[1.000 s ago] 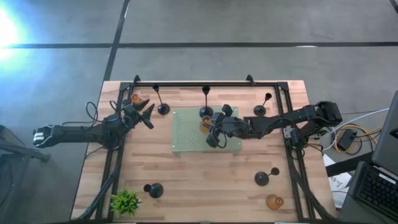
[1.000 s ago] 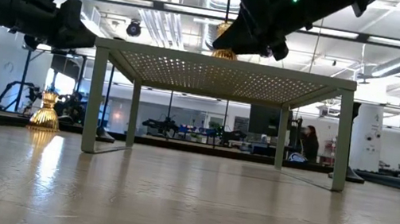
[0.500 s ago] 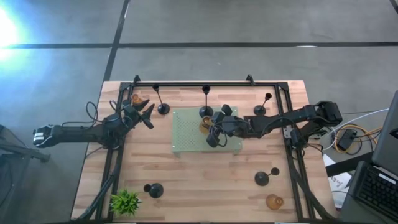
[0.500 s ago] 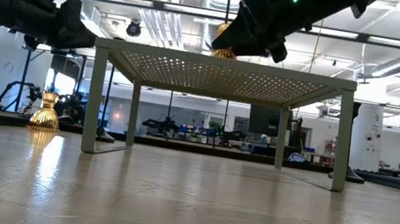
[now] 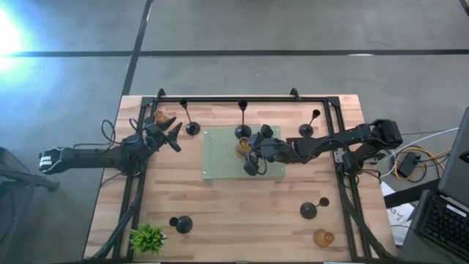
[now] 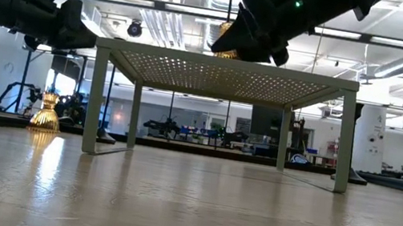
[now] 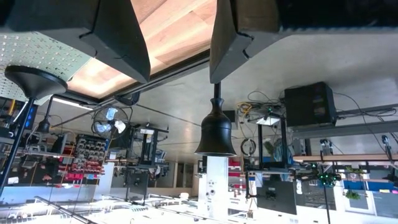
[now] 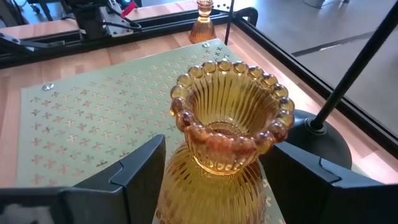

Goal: Pick & Place candle stick holders
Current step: Align the bottom left yellow candle holder with the black candle holder on the shelf, then put the black candle holder on the shelf

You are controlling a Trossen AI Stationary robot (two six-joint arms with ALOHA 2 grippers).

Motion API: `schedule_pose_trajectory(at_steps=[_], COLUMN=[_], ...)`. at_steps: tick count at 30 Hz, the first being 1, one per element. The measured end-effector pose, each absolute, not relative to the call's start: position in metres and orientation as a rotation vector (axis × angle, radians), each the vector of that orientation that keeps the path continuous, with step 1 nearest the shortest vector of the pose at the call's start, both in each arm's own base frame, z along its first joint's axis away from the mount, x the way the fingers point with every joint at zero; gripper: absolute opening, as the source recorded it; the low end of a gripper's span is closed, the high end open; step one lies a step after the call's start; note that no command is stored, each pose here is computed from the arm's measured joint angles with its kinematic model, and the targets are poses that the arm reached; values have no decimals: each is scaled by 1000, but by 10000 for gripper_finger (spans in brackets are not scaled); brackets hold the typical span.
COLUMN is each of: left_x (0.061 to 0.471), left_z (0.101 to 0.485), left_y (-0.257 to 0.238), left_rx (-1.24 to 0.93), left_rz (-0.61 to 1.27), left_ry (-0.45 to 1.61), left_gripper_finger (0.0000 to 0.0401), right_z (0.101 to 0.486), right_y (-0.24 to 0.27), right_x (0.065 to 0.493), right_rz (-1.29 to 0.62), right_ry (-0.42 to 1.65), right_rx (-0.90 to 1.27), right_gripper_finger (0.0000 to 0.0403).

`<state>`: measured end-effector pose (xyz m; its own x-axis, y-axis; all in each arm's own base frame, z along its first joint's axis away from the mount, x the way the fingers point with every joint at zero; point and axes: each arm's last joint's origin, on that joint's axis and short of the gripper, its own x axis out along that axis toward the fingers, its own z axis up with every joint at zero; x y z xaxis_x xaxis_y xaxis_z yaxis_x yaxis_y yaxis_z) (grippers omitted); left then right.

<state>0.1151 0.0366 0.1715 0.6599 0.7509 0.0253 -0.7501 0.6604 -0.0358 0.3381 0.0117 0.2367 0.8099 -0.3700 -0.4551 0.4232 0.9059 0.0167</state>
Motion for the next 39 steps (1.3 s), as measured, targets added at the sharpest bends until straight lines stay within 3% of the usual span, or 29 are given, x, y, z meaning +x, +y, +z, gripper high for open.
schedule_pose_trajectory(at_steps=[20,29,39], left_x=[115,115,116], left_z=[171,171,172], left_y=[37,37,37], left_rx=[-7,-4,-6], left_rz=[849,849,845], left_ry=[-31,-30,-36], left_gripper_finger=[172,172,172], right_z=[260,286,288], right_y=[14,24,36], right_x=[320,283,236], right_rz=[-361,-320,-246], right_ry=[466,523,724], right_rx=[131,126,70], right_gripper_finger=[247,247,214])
